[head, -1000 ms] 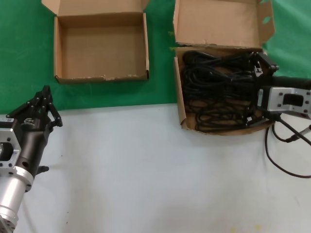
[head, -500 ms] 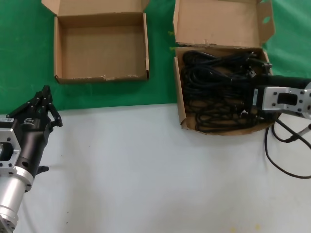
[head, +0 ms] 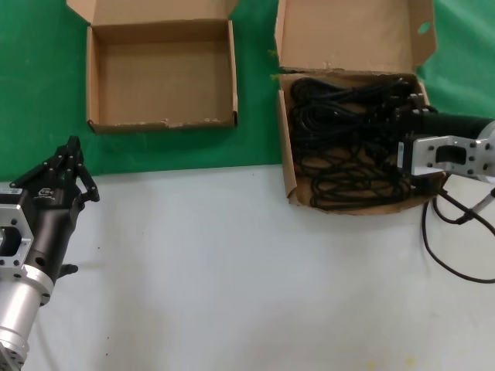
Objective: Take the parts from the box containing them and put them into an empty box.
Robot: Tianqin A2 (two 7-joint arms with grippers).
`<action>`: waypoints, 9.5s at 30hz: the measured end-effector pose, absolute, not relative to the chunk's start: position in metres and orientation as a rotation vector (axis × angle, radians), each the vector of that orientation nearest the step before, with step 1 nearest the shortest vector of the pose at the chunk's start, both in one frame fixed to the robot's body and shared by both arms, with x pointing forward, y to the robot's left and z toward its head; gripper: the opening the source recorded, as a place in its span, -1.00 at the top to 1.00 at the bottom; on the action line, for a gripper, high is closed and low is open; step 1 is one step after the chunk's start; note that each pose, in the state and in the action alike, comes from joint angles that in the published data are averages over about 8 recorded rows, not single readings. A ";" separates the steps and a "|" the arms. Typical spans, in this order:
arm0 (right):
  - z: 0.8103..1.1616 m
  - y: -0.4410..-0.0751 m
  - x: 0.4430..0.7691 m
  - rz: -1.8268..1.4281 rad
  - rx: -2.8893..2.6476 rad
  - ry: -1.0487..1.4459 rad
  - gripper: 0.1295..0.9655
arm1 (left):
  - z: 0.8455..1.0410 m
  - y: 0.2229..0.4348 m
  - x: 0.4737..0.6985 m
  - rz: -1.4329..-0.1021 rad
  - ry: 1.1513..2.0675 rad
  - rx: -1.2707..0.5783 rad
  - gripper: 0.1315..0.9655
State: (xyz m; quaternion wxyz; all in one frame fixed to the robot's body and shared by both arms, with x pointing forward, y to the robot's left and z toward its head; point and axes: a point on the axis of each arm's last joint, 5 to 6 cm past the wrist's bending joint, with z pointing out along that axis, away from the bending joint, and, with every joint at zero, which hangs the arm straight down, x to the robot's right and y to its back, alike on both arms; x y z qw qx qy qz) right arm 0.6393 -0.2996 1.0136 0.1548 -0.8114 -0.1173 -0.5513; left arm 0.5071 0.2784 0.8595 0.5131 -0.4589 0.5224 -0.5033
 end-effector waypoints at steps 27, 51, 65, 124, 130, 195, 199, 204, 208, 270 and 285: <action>1.088 -0.270 0.617 -1.710 -2.127 -0.380 0.88 | 0.859 0.278 0.507 -1.210 1.256 -1.104 0.97; 1.088 -0.120 0.679 -1.747 -1.815 -0.550 0.86 | 0.859 0.278 0.507 -1.210 1.256 -1.104 0.97; 1.060 -0.105 0.690 -1.735 -1.819 -0.558 0.69 | 0.859 0.278 0.507 -1.210 1.256 -1.104 0.97; 0.981 -0.220 0.593 -1.584 -1.516 0.296 -1.00 | 0.858 0.279 0.505 -1.203 1.255 -1.113 -0.10; 0.963 -0.228 0.584 -1.530 -1.486 0.409 -1.00 | 0.857 0.279 0.505 -1.202 1.254 -1.114 -0.40; 0.862 -0.277 0.514 -1.261 -1.279 1.084 -1.00 | 0.855 0.280 0.502 -1.193 1.253 -1.124 -1.00; 0.862 -0.277 0.514 -1.261 -1.279 1.084 -1.00 | 0.855 0.280 0.502 -1.193 1.253 -1.124 -1.00; 0.862 -0.277 0.514 -1.261 -1.279 1.084 -1.00 | 0.855 0.280 0.502 -1.193 1.253 -1.124 -1.00; 0.862 -0.277 0.514 -1.261 -1.279 1.084 -1.00 | 0.855 0.280 0.502 -1.193 1.253 -1.124 -1.00; 0.862 -0.277 0.514 -1.261 -1.279 1.084 -1.00 | 0.855 0.280 0.502 -1.193 1.253 -1.124 -1.00; 0.862 -0.277 0.514 -1.261 -1.279 1.084 -1.00 | 0.855 0.280 0.502 -1.193 1.253 -1.124 -1.00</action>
